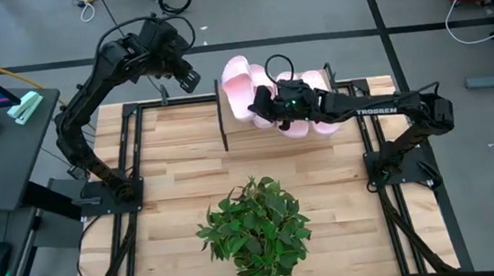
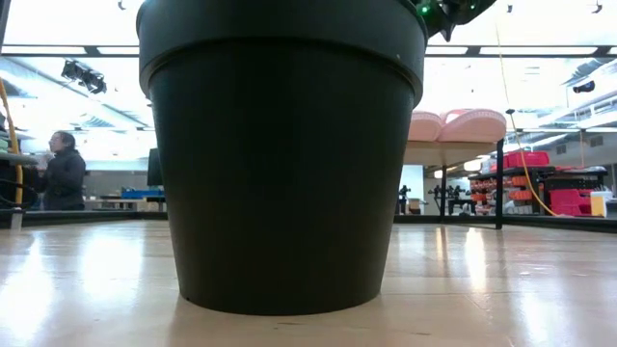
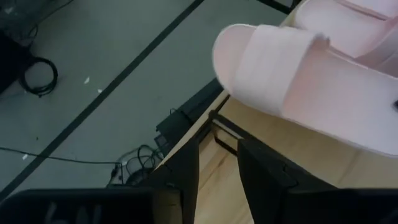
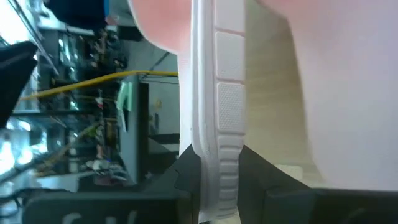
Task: Pick and place slides into the shelf
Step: Put the slide on the shelf
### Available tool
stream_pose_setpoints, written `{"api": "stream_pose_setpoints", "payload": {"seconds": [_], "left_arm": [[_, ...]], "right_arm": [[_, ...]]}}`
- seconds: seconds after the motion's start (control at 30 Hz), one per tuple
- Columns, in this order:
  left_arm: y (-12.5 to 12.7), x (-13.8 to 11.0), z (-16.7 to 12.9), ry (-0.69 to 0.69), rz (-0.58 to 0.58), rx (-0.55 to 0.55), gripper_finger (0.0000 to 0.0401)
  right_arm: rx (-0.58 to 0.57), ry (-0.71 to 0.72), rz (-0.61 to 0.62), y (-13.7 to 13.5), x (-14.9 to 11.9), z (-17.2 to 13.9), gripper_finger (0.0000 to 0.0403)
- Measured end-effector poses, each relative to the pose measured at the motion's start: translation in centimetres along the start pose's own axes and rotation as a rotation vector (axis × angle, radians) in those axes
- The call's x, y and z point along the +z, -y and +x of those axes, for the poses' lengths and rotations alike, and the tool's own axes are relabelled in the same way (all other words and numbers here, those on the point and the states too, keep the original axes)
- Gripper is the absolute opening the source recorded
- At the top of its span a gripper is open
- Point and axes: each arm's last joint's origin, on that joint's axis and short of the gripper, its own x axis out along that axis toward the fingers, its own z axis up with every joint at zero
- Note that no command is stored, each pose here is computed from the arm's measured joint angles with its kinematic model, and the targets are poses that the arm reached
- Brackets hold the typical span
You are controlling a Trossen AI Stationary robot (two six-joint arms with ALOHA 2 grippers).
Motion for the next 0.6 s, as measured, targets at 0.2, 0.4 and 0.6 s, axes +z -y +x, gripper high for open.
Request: {"api": "stream_pose_setpoints", "payload": {"seconds": [0.2,0.4,0.6], "left_arm": [[1.2,0.6,-0.2,0.063,0.057,-0.028,0.0111],[1.6,0.8,-0.4,0.089,0.075,-0.036,0.0106],[1.6,0.8,-0.4,0.090,0.101,-0.034,0.0105]], "right_arm": [[0.052,0.028,0.069,-0.2,-0.9,0.8,0.0068],[0.111,0.027,0.148,0.1,-1.2,2.6,0.0068],[0.119,0.023,0.179,0.6,-1.4,3.7,0.0068]]}}
